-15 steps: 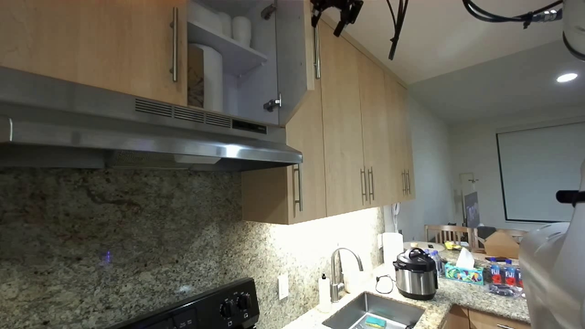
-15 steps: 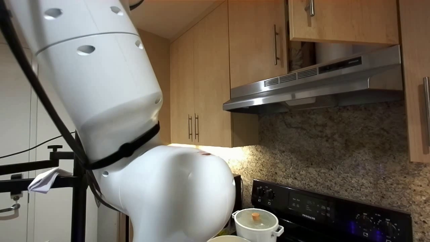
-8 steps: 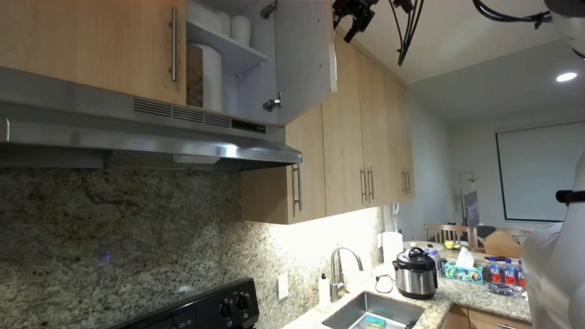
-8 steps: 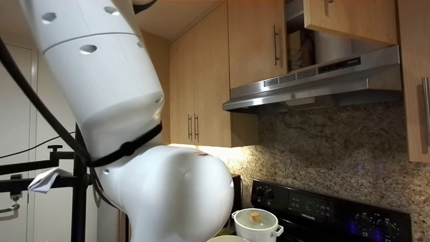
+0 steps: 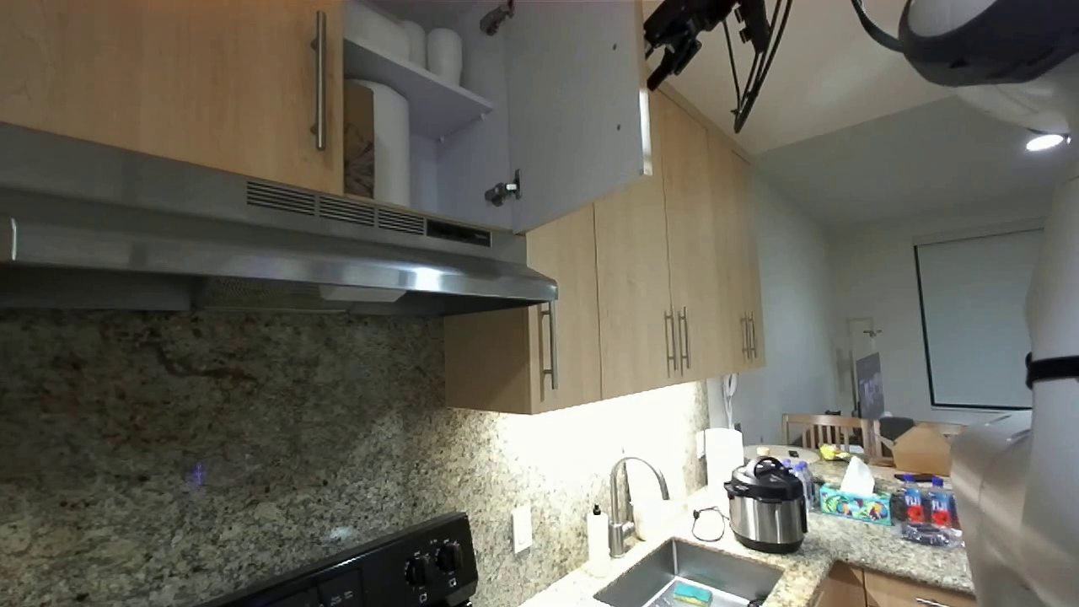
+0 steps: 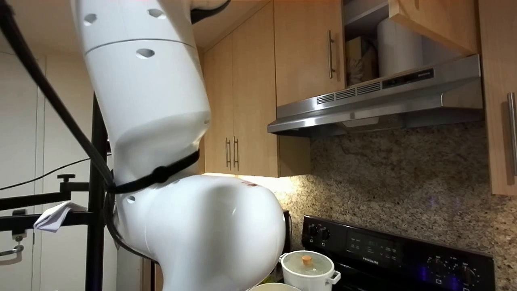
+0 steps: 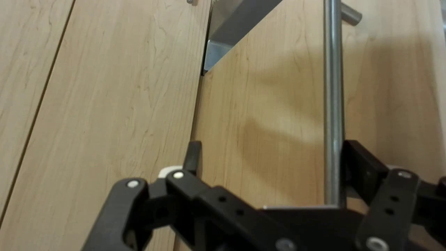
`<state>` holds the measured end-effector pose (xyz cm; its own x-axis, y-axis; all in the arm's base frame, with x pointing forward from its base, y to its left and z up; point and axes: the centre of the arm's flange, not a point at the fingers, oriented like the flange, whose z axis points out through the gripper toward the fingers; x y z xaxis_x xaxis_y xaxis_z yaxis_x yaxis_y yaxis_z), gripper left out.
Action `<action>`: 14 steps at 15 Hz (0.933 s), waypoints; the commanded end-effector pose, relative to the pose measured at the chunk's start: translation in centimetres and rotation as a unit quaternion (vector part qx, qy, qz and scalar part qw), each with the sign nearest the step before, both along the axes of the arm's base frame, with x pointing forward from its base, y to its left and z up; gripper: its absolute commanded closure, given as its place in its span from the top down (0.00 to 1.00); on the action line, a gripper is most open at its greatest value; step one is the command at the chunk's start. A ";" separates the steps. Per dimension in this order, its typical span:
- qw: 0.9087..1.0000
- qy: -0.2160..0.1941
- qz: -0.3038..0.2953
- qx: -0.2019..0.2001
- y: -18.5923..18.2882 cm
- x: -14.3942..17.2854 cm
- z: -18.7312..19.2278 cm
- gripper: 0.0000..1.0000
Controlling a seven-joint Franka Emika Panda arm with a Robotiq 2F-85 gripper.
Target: Open the middle right door of the cabinet
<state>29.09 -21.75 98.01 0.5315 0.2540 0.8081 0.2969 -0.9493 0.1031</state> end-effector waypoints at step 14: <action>0.997 -0.049 0.038 0.037 -3.8 3.5 2.7 1.00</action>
